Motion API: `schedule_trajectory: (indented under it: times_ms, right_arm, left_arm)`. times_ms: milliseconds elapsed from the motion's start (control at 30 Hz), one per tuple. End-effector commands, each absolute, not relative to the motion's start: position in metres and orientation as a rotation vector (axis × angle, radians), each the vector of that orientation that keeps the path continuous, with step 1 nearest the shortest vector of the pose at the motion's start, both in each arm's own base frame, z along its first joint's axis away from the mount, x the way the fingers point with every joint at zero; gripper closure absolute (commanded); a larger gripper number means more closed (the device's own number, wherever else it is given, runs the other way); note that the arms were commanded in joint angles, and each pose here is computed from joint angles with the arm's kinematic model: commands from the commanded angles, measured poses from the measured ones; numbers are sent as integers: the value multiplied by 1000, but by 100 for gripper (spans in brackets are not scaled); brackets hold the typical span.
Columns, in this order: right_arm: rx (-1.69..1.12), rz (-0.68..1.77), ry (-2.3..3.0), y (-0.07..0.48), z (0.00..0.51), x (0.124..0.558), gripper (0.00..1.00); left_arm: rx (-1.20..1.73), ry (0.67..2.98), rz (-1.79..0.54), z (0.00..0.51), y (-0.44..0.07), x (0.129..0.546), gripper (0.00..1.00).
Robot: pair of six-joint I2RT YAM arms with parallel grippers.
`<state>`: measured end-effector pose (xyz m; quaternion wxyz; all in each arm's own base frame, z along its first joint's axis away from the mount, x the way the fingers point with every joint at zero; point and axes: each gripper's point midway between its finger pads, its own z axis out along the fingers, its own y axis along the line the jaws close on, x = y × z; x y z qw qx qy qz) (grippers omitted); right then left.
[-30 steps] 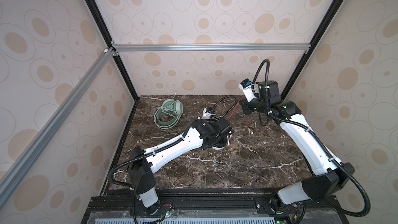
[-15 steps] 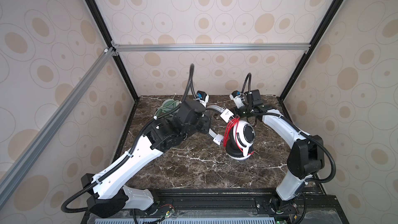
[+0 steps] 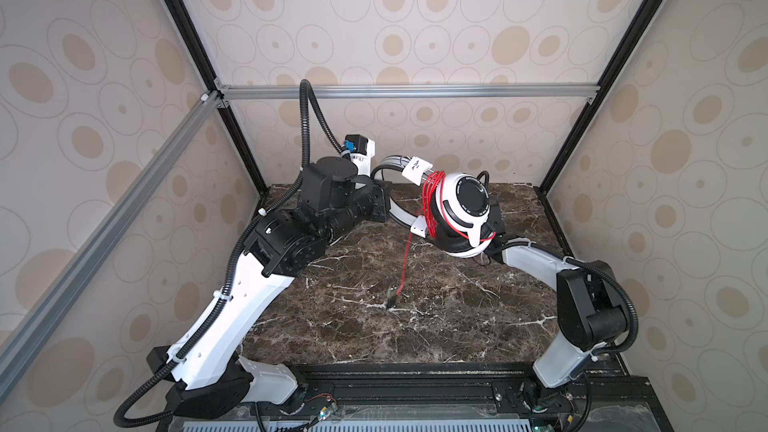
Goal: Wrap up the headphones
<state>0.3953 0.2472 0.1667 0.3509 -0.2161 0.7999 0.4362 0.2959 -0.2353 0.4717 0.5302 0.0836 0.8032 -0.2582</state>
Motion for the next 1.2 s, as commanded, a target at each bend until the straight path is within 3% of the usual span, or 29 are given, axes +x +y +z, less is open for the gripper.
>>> schedule_trajectory:
  times_ms: [0,467,867,1167]
  right_arm:
    - [-604,1303,1925,264,191,382,44]
    - [-666,1437,1875,294,194,321,45]
    - [-512,1048,2064,259,159,340,42]
    - [-756,1053,2026,255,164,297,41]
  left_arm:
    - [144,1814,-696,509,-232,292,100]
    - [138,1816,-725,509,-236,293,100]
    - [138,1822,-729,508,-238,294,100]
    - [141,1825,-740,506,-240,294,100]
